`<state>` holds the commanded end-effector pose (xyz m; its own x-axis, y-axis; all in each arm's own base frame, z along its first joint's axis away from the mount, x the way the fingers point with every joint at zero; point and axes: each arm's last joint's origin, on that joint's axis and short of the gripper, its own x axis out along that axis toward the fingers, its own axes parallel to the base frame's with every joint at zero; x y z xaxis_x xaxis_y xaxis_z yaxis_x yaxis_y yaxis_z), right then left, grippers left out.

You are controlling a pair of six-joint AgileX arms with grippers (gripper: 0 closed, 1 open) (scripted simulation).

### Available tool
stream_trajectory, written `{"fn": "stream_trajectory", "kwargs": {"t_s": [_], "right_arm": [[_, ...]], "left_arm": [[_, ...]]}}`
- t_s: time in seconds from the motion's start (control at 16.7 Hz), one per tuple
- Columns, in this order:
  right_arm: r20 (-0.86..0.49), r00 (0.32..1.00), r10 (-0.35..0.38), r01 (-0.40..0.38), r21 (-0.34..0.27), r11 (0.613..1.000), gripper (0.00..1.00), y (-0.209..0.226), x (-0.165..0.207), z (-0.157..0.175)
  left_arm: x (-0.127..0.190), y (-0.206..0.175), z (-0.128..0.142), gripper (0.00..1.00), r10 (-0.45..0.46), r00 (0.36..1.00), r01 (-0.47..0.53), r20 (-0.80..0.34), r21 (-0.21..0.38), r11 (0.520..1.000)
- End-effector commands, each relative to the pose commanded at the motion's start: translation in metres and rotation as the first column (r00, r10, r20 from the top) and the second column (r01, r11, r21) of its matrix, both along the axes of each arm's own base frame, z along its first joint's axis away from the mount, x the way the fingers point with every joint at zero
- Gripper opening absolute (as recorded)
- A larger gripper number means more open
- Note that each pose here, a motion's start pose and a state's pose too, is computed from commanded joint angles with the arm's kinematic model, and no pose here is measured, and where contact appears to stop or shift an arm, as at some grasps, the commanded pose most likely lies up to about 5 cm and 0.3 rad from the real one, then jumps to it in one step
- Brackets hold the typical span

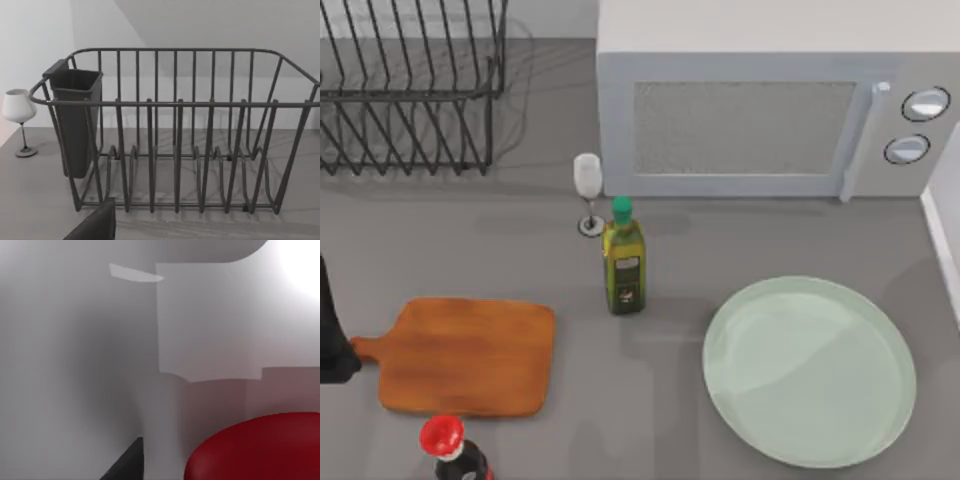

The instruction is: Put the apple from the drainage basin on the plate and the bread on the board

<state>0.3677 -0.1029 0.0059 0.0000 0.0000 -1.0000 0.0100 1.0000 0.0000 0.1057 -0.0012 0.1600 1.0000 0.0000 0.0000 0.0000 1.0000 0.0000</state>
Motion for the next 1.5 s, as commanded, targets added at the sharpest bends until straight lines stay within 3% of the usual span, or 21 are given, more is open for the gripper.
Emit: {"fn": "stream_trajectory", "kwargs": {"t_s": [0.12, 0.18, 0.6, 0.66, 0.84, 1.26, 1.5], "right_arm": [[0.0, 1.0, 0.0, 0.0, 0.0, 1.0, 0.02, 0.0, 0.0, 0.0], [0.0, 1.0, 0.0, 0.0, 0.0, 1.0, 0.0, 0.0, 0.0, 0.0], [0.0, 1.0, 0.0, 0.0, 0.0, 1.0, 0.0, 0.0, 0.0, 0.0], [0.053, 0.999, -0.006, 0.006, -0.001, 1.0, 0.0, -0.001, 0.007, 0.029], [0.059, 0.998, -0.006, 0.006, -0.002, 1.0, 0.0, -0.002, 0.01, 0.042], [0.047, 0.999, -0.006, 0.006, 0.001, 1.0, 0.0, -0.001, 0.007, 0.123], [0.053, 0.999, -0.006, 0.006, -0.001, 1.0, 0.0, -0.001, 0.007, 0.129]], "left_arm": [[0.0, 0.0, 0.0, 1.0, 0.0, 1.0, 0.0, 0.0, 0.0, 1.0], [0.0, 0.0, 0.0, 1.0, 0.0, 1.0, 0.0, 0.0, 0.0, 1.0], [0.0, 0.0, 0.0, 1.0, 0.0, 1.0, 0.0, 0.0, 0.0, 1.0], [0.0, 0.0, 0.0, 1.0, 0.0, 1.0, 0.0, 0.0, 0.0, 1.0], [0.0, 0.0, 0.0, 1.0, 0.0, 1.0, 0.0, 0.0, 0.0, 1.0], [0.0, 0.0, 0.0, 1.0, 0.0, 1.0, 0.0, 0.0, 0.0, 1.0], [0.0, 0.0, 0.0, 1.0, 0.0, 1.0, 0.0, 0.0, 0.0, 1.0]]}}
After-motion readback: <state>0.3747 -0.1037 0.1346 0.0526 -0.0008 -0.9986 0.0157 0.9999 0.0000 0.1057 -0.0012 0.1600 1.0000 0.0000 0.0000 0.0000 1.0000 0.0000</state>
